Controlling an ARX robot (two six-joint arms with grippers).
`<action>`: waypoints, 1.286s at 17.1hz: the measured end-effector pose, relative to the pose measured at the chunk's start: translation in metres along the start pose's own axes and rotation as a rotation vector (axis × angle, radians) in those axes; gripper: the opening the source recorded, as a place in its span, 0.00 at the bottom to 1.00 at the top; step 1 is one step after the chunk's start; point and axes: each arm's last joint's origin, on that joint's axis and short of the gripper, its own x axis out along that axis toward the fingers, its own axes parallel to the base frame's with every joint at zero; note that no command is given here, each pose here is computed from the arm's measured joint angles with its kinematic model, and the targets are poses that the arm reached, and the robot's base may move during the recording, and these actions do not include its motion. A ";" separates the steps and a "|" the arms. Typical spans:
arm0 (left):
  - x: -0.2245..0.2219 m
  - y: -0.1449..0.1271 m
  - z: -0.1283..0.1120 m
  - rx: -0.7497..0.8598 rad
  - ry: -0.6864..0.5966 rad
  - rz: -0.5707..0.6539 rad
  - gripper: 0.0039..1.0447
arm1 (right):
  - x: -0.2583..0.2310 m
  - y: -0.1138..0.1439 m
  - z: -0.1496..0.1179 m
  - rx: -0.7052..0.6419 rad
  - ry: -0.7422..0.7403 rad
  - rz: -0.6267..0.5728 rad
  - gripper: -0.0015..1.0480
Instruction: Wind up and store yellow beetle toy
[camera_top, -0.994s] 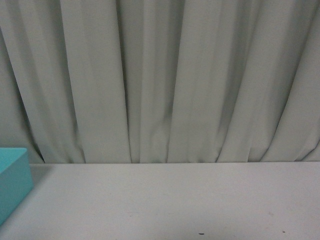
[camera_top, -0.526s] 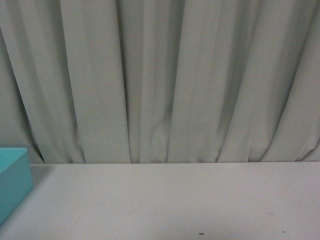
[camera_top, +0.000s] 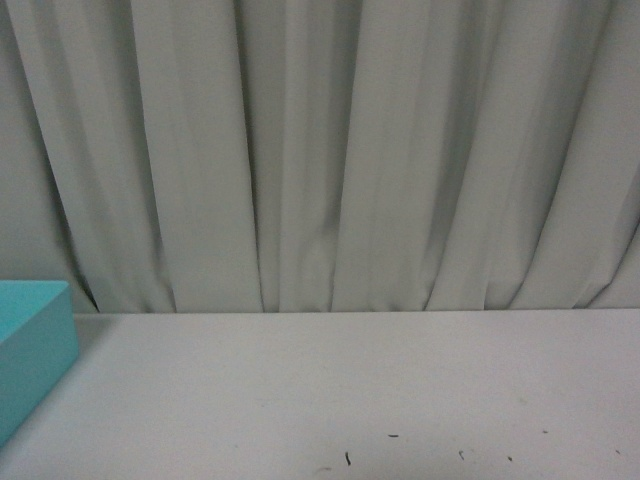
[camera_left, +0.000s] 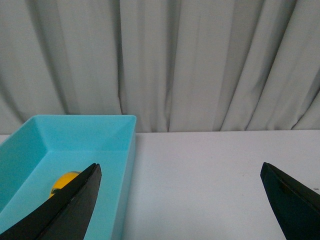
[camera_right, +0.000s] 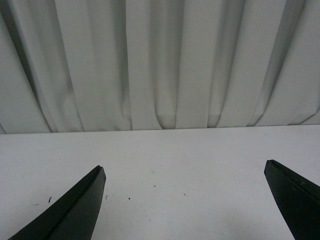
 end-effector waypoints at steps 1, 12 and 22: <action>0.000 0.000 0.000 0.000 0.000 0.000 0.94 | 0.000 0.000 0.000 0.000 0.000 0.000 0.94; 0.000 0.000 0.000 0.000 -0.002 0.000 0.94 | 0.000 0.000 0.000 0.000 0.000 0.000 0.94; 0.000 0.000 0.000 0.000 -0.002 0.000 0.94 | 0.000 0.000 0.000 0.000 -0.002 0.000 0.94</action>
